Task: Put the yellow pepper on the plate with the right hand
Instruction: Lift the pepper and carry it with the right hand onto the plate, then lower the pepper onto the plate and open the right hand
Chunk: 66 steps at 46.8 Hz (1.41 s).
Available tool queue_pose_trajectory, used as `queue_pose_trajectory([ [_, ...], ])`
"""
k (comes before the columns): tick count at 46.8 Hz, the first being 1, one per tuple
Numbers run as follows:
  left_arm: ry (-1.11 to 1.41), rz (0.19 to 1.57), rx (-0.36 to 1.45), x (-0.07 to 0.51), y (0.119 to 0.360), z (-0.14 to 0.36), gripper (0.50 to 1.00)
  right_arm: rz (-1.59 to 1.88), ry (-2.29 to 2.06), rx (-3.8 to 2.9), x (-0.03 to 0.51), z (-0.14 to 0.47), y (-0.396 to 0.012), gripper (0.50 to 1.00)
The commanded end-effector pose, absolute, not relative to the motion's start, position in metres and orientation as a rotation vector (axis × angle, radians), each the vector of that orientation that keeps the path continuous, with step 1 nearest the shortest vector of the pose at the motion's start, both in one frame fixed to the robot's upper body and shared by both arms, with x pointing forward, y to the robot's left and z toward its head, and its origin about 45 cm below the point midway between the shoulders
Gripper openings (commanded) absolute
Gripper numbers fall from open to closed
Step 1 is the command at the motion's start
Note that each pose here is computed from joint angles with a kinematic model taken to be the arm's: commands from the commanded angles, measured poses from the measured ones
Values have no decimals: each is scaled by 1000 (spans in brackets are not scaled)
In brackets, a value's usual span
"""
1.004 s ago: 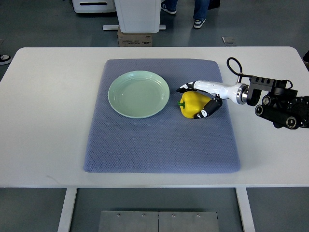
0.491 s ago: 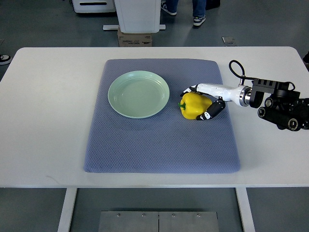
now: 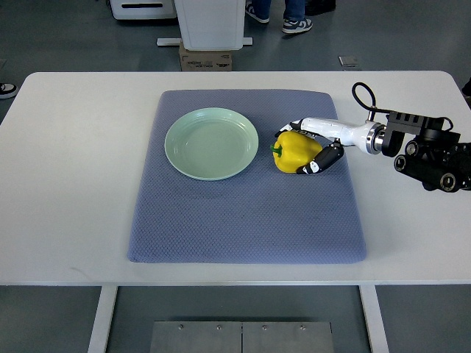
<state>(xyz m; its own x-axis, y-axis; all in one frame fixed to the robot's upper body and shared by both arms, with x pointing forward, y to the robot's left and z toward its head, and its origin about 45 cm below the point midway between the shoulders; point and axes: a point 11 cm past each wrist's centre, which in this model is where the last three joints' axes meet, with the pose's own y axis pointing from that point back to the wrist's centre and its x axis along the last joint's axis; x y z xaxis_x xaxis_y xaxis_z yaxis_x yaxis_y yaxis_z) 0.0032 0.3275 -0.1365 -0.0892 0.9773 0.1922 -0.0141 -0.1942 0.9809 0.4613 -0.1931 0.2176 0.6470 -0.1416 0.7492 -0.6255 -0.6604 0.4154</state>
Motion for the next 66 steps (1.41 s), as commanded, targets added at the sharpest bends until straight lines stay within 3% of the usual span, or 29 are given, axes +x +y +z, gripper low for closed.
queue_pose_trajectory([
  [1, 1159, 1429, 1292, 3, 328, -136, 1000, 922, -612, 2199, 465, 227, -190, 500],
  [16, 1158, 1429, 1291, 4, 328, -136, 1000, 981, -674, 2229, 480, 267, -165, 500],
  [44, 1158, 1429, 1291, 4, 328, -136, 1000, 975, -506, 2264, 454, 264, -34, 500],
  [66, 1158, 1429, 1291, 4, 328, -136, 1000, 870, -570, 2216, 454, 256, -34, 500],
])
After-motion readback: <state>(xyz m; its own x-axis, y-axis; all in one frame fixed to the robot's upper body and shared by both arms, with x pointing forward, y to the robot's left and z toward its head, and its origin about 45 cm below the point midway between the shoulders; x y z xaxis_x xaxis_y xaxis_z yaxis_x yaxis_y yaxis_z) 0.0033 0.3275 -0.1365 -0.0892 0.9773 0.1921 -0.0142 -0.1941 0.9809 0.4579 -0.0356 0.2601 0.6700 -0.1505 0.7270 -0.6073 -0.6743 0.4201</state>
